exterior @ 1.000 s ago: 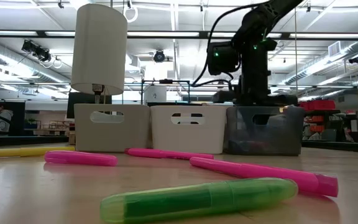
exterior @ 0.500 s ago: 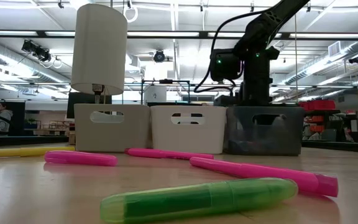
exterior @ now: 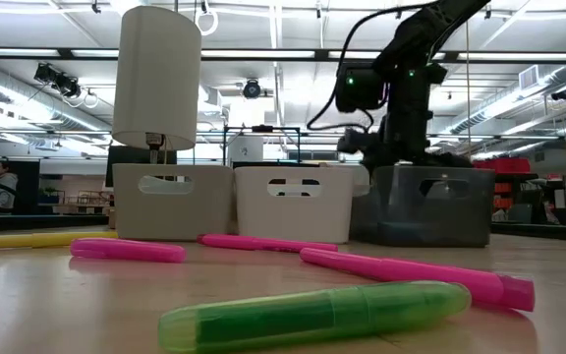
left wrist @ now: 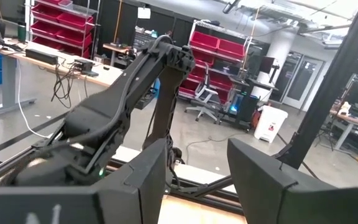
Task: Pick & Place Markers
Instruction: Put the blue marker pen into the black bin, then put the left yellow highlighter pen into the white bin
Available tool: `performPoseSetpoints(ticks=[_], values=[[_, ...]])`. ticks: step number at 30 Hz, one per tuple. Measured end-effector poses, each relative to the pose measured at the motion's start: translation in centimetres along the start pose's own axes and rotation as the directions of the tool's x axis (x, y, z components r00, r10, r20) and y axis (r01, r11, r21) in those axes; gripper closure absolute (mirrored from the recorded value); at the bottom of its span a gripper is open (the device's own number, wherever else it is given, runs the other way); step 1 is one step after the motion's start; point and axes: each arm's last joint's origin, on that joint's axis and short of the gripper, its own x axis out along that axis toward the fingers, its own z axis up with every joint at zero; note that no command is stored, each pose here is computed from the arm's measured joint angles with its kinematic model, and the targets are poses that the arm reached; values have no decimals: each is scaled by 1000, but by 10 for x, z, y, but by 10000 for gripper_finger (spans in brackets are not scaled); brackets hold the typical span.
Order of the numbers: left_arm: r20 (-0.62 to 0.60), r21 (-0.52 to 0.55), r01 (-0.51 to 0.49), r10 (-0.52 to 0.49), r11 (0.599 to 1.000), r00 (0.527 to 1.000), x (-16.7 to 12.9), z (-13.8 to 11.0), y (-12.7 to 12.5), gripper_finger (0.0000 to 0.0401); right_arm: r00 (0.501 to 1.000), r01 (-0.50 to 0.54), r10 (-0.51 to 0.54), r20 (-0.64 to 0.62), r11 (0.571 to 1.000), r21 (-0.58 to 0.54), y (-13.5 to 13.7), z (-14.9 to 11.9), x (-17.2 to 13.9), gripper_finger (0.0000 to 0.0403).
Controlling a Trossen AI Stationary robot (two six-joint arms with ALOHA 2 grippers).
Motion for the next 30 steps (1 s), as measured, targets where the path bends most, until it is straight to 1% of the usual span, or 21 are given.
performPoseSetpoints(ticks=[4,8,12,16,19,23,25,28,30], values=[[-5,1,-1,1,1000,1000,0,0,0,224,999,-32,31,45,999,8,-1,-1,-14,215],[-4,1,-1,1,1000,1000,0,0,0,224,994,-88,87,70,996,2,-1,-3,-29,225],[-15,3,5,-5,1000,1000,0,-1,0,224,978,-177,176,108,984,-5,-1,-5,-48,233],[-54,-16,25,-26,1000,998,0,-5,0,224,943,-287,294,156,956,-66,0,-13,-73,240],[-88,-15,44,-45,999,995,0,-7,0,224,909,-342,368,196,927,-153,1,-22,-91,245],[-101,-15,64,-65,998,993,0,-8,0,224,856,-361,434,282,891,-276,0,-34,-111,254],[-101,-16,66,-68,998,993,0,-8,0,224,824,-366,473,312,864,-346,1,-38,-119,259],[-101,-42,64,-68,997,993,0,-8,0,224,762,-385,560,326,796,-466,7,-43,-129,265],[-101,-63,63,-69,996,993,0,-8,0,224,721,-396,619,310,736,-549,13,-47,-134,268]])
